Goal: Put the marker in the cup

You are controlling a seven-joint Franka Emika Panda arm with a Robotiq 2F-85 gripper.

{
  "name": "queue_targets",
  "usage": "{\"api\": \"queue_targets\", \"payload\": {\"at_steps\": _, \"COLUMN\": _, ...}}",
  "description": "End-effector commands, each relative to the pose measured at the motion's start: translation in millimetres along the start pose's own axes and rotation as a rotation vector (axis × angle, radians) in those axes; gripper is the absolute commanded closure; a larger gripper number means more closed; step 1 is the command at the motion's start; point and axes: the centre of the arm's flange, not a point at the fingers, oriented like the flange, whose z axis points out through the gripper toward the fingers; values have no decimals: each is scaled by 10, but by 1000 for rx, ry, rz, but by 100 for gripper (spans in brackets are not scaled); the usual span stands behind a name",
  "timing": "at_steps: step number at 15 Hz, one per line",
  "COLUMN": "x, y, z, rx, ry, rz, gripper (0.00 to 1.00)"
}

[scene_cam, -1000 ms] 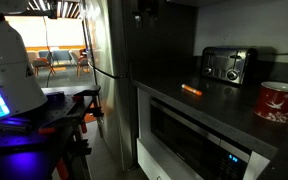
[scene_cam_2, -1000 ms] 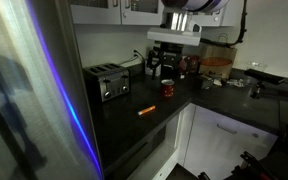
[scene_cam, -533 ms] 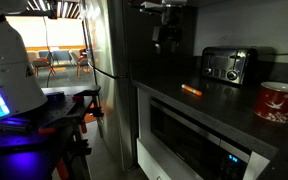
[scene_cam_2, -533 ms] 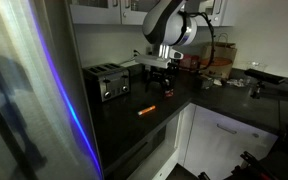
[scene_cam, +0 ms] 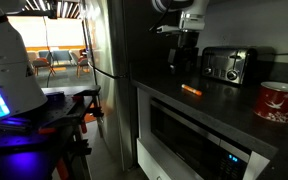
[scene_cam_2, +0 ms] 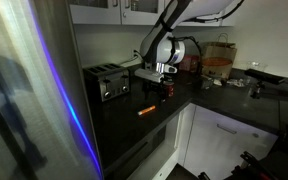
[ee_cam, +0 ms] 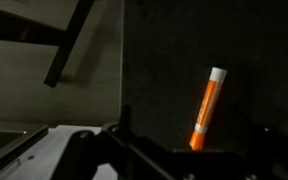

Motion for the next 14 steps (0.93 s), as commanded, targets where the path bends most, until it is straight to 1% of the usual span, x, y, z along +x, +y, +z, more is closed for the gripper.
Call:
{"api": "queue_targets", "payload": {"at_steps": 1, "x": 90, "y": -212, "z": 170, "rx": 31, "ry": -14, "rz": 30, "gripper": 0}}
{"api": "queue_targets", "payload": {"at_steps": 3, "x": 140, "y": -285, "z": 284, "rx": 28, "ry": -14, "rz": 51, "gripper": 0}}
{"api": "queue_targets", "payload": {"at_steps": 7, "x": 294, "y": -356, "z": 432, "rx": 20, "ry": 29, "rz": 78, "gripper": 0}}
{"api": "queue_targets", "payload": {"at_steps": 10, "x": 416, "y": -436, "z": 512, "rx": 35, "ry": 30, "rz": 68, "gripper": 0}}
{"api": "queue_targets", "payload": {"at_steps": 12, "x": 478, "y": -497, "z": 551, "rx": 44, "ry": 37, "rz": 95, "gripper": 0}}
{"api": "queue_targets", "payload": {"at_steps": 13, "x": 514, "y": -516, "z": 565, "rx": 50, "ry": 37, "rz": 106, "gripper": 5}}
{"api": "queue_targets", "payload": {"at_steps": 14, "x": 557, "y": -521, "z": 585, "rx": 54, "ry": 49, "rz": 119, "gripper": 26}}
